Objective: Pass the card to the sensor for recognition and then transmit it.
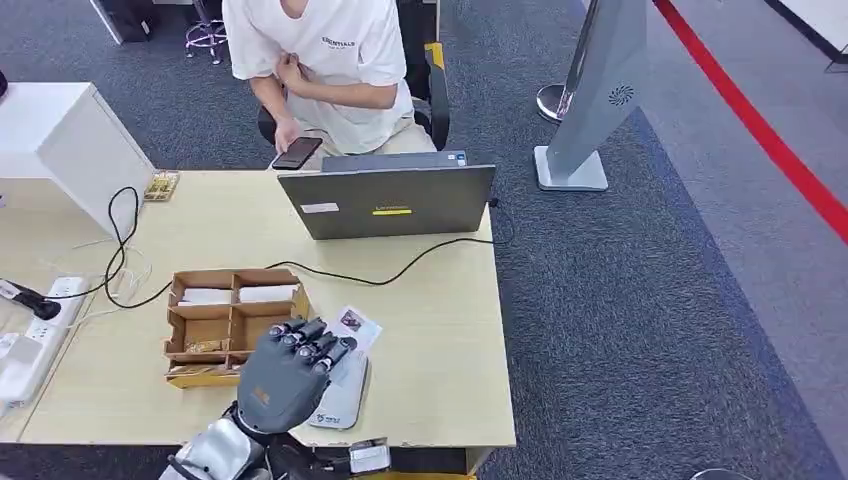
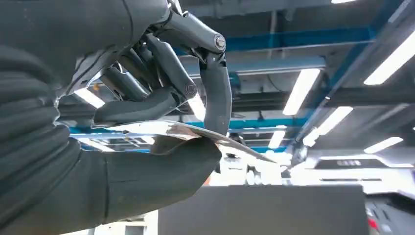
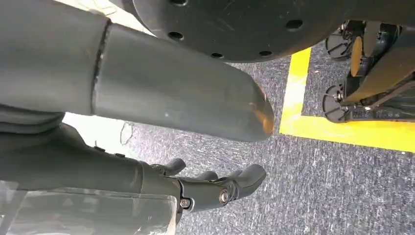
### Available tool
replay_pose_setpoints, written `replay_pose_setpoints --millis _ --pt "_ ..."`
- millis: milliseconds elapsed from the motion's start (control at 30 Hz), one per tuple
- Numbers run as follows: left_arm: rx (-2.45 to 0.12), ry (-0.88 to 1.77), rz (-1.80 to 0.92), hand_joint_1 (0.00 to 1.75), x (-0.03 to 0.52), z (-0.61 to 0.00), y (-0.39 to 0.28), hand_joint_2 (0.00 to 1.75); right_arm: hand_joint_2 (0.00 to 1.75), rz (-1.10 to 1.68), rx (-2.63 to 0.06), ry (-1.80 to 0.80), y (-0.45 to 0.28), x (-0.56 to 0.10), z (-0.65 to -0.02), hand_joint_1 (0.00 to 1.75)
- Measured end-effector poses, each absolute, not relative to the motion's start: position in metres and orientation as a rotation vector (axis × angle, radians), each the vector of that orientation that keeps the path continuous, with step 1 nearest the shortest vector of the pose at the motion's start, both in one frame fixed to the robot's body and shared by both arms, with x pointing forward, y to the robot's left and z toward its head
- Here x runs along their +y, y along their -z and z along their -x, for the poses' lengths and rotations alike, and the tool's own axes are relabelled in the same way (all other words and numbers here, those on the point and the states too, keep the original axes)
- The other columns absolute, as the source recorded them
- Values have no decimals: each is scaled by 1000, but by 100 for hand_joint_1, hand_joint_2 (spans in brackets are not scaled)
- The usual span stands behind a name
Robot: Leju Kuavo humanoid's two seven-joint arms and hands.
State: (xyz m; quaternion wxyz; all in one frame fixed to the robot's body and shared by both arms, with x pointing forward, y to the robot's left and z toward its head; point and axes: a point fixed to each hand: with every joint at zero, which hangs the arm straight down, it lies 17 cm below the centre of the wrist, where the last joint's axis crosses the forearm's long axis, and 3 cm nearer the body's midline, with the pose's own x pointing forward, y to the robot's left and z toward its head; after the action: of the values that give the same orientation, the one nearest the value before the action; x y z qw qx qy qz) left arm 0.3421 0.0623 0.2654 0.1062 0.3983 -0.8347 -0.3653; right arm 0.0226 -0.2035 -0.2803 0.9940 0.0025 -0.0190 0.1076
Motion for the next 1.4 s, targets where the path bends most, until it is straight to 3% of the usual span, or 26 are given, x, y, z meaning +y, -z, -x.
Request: replay_pose_setpoints --millis 500,600,833,1167,1400 --pt "-2419 993 -1302 175 84 -357 -287 175 0 -7 -39 -238 280 -203 -23 0" --pt "-2354 947 -1443 175 109 -395 -308 175 0 -11 -44 -256 280 -202 -26 0" --pt "-2022 952 -1782 175 228 -531 -352 175 0 -13 -52 -297 280 -204 -31 0" --pt "-1829 992 -1886 175 280 -573 -355 175 0 -14 -53 -301 280 -205 -32 0" --pt "-1570 992 -1959 175 356 -613 -361 175 0 -13 -38 -321 280 -206 -28 0"
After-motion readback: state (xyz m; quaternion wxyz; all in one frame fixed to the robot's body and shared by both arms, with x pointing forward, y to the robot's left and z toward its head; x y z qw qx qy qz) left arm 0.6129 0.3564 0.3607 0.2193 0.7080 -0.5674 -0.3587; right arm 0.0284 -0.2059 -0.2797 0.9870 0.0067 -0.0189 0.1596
